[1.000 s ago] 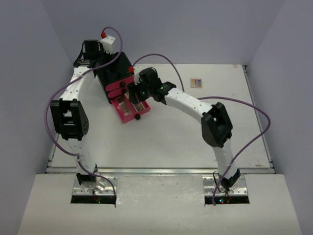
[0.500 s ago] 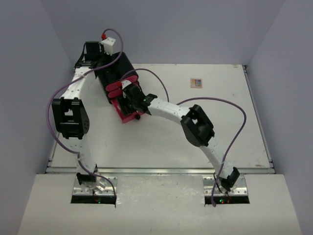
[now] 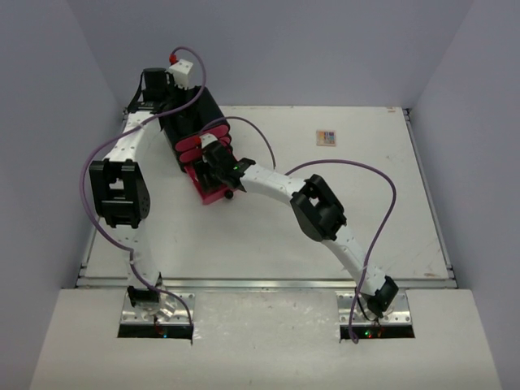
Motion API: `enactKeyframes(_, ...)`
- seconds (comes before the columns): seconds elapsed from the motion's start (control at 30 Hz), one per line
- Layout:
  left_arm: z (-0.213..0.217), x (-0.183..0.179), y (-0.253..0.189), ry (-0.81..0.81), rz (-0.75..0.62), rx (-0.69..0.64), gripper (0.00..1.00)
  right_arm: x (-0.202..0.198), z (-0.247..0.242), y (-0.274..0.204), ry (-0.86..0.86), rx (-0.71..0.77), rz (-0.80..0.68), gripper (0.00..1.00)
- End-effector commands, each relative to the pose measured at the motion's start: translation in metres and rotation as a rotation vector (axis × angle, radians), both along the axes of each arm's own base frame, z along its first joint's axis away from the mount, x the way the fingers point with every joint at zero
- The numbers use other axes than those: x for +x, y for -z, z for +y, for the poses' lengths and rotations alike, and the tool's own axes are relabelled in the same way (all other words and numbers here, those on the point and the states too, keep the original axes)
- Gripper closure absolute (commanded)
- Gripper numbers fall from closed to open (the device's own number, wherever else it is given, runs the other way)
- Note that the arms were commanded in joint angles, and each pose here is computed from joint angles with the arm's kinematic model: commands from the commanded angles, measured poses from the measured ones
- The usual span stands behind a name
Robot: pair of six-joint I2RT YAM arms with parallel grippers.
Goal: Organize the makeup
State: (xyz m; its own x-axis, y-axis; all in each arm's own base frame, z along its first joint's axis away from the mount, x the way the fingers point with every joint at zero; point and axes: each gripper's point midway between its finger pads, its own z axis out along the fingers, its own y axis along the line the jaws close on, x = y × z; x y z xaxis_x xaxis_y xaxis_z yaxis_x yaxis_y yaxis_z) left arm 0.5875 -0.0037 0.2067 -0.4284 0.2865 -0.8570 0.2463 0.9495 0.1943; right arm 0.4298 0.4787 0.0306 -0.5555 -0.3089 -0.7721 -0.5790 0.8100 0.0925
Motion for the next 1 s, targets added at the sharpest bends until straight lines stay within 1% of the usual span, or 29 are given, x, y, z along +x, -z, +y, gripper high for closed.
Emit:
enactKeyframes(0.0,0.007,-0.001,0.023,-0.016,0.062,0.018,0.03,0.008,0.011,-0.046,-0.005,0.086,-0.062,0.20)
enactKeyframes(0.1,0.008,0.000,0.021,-0.016,0.059,0.019,0.04,0.006,0.013,-0.060,-0.018,0.107,-0.071,0.17)
enactKeyframes(0.3,0.008,-0.002,0.019,-0.015,0.058,0.025,0.03,0.004,0.010,-0.087,-0.025,0.122,-0.096,0.17)
enactKeyframes(0.4,0.009,-0.002,0.019,-0.014,0.056,0.029,0.03,-0.001,-0.001,-0.126,-0.041,0.118,-0.151,0.17)
enactKeyframes(0.5,0.008,-0.001,0.018,-0.010,0.055,0.027,0.03,-0.004,-0.031,-0.166,-0.026,0.100,-0.221,0.17)
enactKeyframes(0.6,0.007,-0.001,0.021,-0.004,0.058,0.023,0.03,-0.007,-0.069,-0.190,0.005,0.088,-0.244,0.16)
enactKeyframes(0.63,0.005,-0.001,0.021,0.000,0.057,0.020,0.03,-0.007,-0.080,-0.192,0.018,0.084,-0.242,0.16)
enactKeyframes(0.67,0.005,-0.001,0.022,0.001,0.059,0.017,0.03,-0.002,-0.104,-0.181,0.054,0.053,-0.218,0.16)
enactKeyframes(0.7,0.005,-0.001,0.023,0.002,0.060,0.017,0.03,-0.001,-0.119,-0.183,0.078,0.050,-0.212,0.15)
enactKeyframes(0.73,0.005,0.000,0.023,0.001,0.061,0.015,0.03,0.000,-0.135,-0.195,0.097,0.067,-0.218,0.13)
enactKeyframes(0.77,0.005,0.000,0.024,0.001,0.062,0.013,0.03,0.013,-0.168,-0.189,0.162,0.060,-0.181,0.12)
enactKeyframes(0.83,0.004,0.000,0.024,0.004,0.062,0.012,0.03,0.027,-0.209,-0.175,0.231,0.044,-0.122,0.09)
enactKeyframes(0.9,0.005,0.000,0.026,0.004,0.065,0.015,0.03,0.052,-0.268,-0.151,0.349,-0.017,-0.046,0.08)
enactKeyframes(0.93,0.006,0.000,0.027,0.002,0.067,0.019,0.03,0.065,-0.291,-0.140,0.399,-0.044,-0.017,0.06)
enactKeyframes(0.97,0.005,0.000,0.028,0.004,0.069,0.020,0.03,0.077,-0.301,-0.144,0.422,-0.044,-0.020,0.05)
